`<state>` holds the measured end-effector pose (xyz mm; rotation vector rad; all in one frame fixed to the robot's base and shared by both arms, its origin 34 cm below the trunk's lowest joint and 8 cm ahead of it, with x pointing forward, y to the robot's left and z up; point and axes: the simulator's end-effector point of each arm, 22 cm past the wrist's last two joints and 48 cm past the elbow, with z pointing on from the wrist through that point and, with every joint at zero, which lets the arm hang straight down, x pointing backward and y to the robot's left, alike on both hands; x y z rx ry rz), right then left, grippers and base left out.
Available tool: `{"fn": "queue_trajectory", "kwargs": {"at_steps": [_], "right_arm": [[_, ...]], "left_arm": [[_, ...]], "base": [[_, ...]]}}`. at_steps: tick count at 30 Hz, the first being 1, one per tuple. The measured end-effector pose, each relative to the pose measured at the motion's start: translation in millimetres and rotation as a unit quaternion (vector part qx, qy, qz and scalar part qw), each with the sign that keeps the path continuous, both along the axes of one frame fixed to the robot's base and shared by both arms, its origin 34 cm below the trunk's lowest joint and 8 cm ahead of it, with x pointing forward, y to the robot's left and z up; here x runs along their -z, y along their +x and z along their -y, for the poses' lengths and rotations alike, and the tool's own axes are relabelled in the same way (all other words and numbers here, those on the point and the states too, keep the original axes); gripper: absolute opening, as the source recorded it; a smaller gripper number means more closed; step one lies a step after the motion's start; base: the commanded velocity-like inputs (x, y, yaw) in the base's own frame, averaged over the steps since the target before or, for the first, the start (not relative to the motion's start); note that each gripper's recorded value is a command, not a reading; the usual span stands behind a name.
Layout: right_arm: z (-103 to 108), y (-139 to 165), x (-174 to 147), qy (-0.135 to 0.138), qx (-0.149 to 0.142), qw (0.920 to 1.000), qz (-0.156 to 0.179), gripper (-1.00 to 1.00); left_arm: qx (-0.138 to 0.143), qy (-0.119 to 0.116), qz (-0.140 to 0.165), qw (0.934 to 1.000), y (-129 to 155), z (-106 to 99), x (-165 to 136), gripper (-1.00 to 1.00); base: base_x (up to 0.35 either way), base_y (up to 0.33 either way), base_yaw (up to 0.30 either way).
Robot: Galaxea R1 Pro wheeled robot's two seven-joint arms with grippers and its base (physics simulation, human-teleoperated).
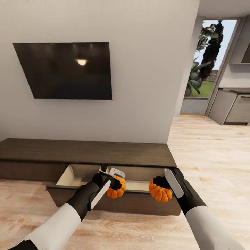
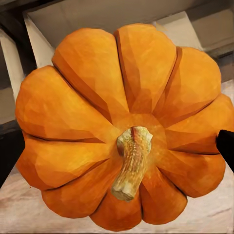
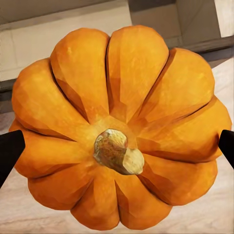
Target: Place each of the two pumpkins and all three candles from the living room inside a cabinet in the living room (use any cabinet), then make sure every cabinet is closed, and position the cauldron so it is next to a table in the living room.
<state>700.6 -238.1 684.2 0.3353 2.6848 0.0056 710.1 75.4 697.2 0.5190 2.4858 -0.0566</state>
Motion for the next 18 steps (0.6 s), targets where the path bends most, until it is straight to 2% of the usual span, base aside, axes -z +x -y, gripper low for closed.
{"fn": "queue_trajectory", "kwargs": {"at_steps": [3, 11, 18], "right_arm": [[-2, 1, -6, 0.0, -0.002, 1.0, 0.0, -1.0], [-3, 1, -19, 0.0, -0.002, 1.0, -0.002, -1.0], [-4, 2, -31, 0.0, -0.004, 1.0, -0.002, -1.0]], "left_arm": [[-0.003, 0.007, -0.023, 0.9997, -8, -6, 11, -1.0], [-0.009, 0.02, -0.052, 0.9984, -16, -12, 16, -1.0], [-0.005, 0.021, -0.076, 0.9969, -24, -3, 9, -1.0]], "base": [[0.0, 0.0, 0.0], [0.0, 0.0, 0.0], [0.0, 0.0, 0.0]]}}
